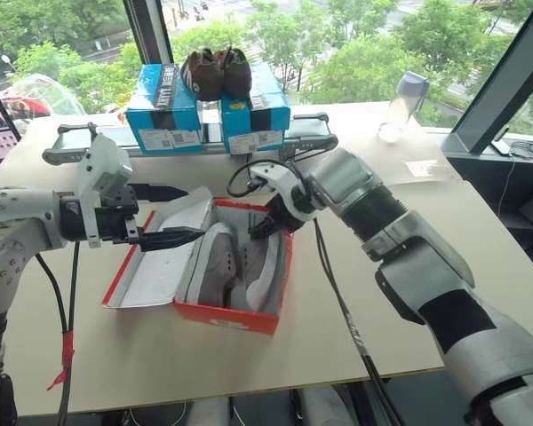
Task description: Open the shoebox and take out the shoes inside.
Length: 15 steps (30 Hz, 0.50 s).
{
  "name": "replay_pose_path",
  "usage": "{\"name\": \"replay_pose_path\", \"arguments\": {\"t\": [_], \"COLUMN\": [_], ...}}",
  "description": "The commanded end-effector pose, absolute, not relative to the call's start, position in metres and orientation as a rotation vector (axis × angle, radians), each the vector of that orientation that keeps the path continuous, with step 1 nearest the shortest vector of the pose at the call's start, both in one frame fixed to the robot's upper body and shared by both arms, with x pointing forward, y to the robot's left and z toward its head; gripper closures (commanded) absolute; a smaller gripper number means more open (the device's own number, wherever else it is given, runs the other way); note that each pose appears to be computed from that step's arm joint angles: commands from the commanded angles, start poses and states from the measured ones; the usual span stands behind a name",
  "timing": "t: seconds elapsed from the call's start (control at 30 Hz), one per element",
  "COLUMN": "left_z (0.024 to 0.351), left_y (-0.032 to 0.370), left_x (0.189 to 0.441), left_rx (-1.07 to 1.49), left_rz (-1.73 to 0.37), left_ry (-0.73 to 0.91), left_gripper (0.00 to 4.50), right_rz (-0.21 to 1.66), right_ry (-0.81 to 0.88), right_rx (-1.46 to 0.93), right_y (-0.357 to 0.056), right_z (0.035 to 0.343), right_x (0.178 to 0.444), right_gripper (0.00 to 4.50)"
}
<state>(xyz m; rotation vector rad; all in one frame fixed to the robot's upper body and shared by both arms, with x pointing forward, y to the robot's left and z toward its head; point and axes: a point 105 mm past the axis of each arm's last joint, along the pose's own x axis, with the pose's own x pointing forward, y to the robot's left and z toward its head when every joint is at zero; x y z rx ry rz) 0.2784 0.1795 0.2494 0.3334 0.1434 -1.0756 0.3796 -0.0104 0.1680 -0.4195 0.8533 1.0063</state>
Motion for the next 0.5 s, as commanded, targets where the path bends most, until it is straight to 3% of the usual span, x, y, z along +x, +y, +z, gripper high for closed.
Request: {"name": "replay_pose_path", "arguments": {"t": [0.03, 0.23, 0.47, 0.5], "left_z": [0.264, 0.266, 0.266, 0.266], "left_y": [0.180, 0.180, 0.180, 0.180], "left_x": [0.276, 0.278, 0.280, 0.281], "left_rx": [0.373, 0.373, 0.374, 0.375], "left_rz": [-1.064, -1.061, -1.067, -1.068], "left_ry": [0.091, 0.087, 0.089, 0.089], "left_gripper": [0.00, 0.00, 0.00, 0.00], "right_rz": [1.024, 1.034, 1.220, 1.250], "right_ry": [0.906, 0.867, 0.649, 0.637], "right_rx": [-0.404, -0.396, -0.468, -0.453], "right_y": [-0.009, -0.005, 0.012, 0.012], "right_z": [0.152, 0.161, 0.223, 0.235], "right_x": [0.374, 0.376, 0.362, 0.356], "right_gripper": [4.29, 4.40, 4.40, 4.01]}}
